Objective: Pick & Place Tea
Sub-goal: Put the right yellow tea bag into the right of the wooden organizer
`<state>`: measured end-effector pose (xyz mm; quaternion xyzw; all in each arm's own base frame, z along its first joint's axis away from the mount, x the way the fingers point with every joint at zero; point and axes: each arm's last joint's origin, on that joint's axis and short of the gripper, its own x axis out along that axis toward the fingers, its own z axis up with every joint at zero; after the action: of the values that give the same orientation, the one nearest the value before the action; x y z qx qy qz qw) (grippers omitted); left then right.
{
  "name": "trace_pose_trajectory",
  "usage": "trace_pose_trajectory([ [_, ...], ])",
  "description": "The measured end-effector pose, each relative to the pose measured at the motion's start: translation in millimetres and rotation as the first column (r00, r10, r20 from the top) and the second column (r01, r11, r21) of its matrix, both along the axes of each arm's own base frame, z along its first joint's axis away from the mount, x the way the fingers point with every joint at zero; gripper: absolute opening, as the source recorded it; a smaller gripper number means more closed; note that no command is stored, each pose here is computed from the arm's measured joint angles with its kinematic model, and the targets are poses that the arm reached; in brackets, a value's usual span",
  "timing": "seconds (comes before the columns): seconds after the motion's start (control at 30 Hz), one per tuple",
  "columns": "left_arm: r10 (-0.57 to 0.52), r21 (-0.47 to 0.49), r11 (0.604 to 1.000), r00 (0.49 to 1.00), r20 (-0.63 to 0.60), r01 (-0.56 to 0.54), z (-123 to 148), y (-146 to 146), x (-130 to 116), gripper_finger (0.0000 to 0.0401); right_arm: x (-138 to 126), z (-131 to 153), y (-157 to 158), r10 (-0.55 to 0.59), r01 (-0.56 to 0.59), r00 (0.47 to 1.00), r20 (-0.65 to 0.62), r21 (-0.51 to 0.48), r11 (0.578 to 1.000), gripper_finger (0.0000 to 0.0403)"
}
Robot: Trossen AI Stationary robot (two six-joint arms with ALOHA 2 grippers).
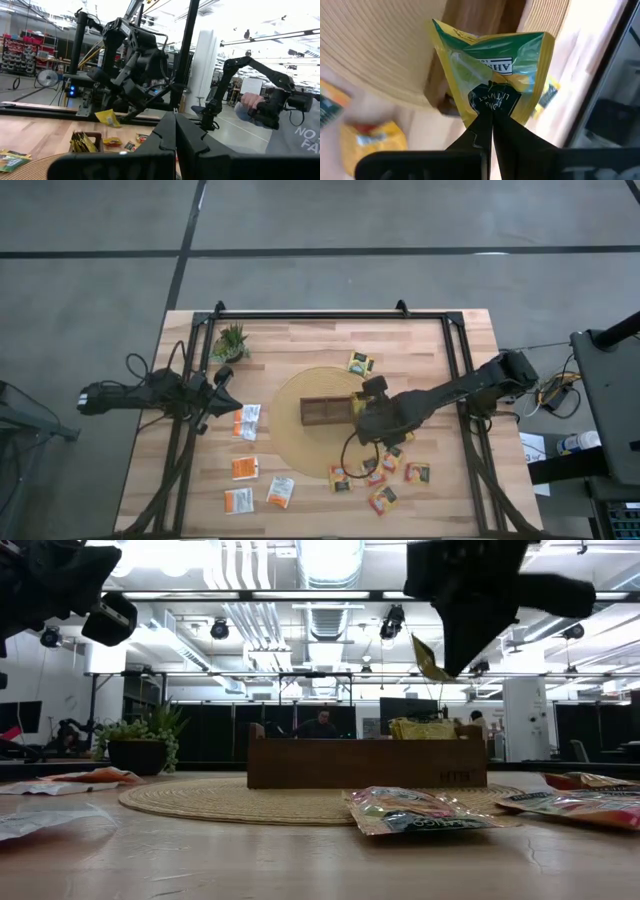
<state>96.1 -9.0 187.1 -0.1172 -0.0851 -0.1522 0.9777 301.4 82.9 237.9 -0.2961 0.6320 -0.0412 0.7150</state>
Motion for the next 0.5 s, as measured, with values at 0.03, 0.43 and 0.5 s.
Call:
trace_pose_trajectory([
  [0.03,0.000,0.000,1.000,1.000,0.000,0.000,0.0,0.0,0.0,0.0000,2.1,-2.9,0.0,-0.011,0.010,1.000,-0.023,-0.034,0.999,0.0008],
  [0.43,0.000,0.000,1.000,1.000,0.000,0.000,0.1,0.0,0.0,0.0000,33.0,-28.6,8.2,-0.254,0.184,0.947,-0.197,-0.316,0.931,0.0008],
  [0.5,0.000,0.000,1.000,1.000,0.000,0.000,0.1,0.0,0.0,0.0000,38.7,-35.6,10.5,-0.253,0.178,0.945,-0.209,-0.323,0.929,0.0008],
])
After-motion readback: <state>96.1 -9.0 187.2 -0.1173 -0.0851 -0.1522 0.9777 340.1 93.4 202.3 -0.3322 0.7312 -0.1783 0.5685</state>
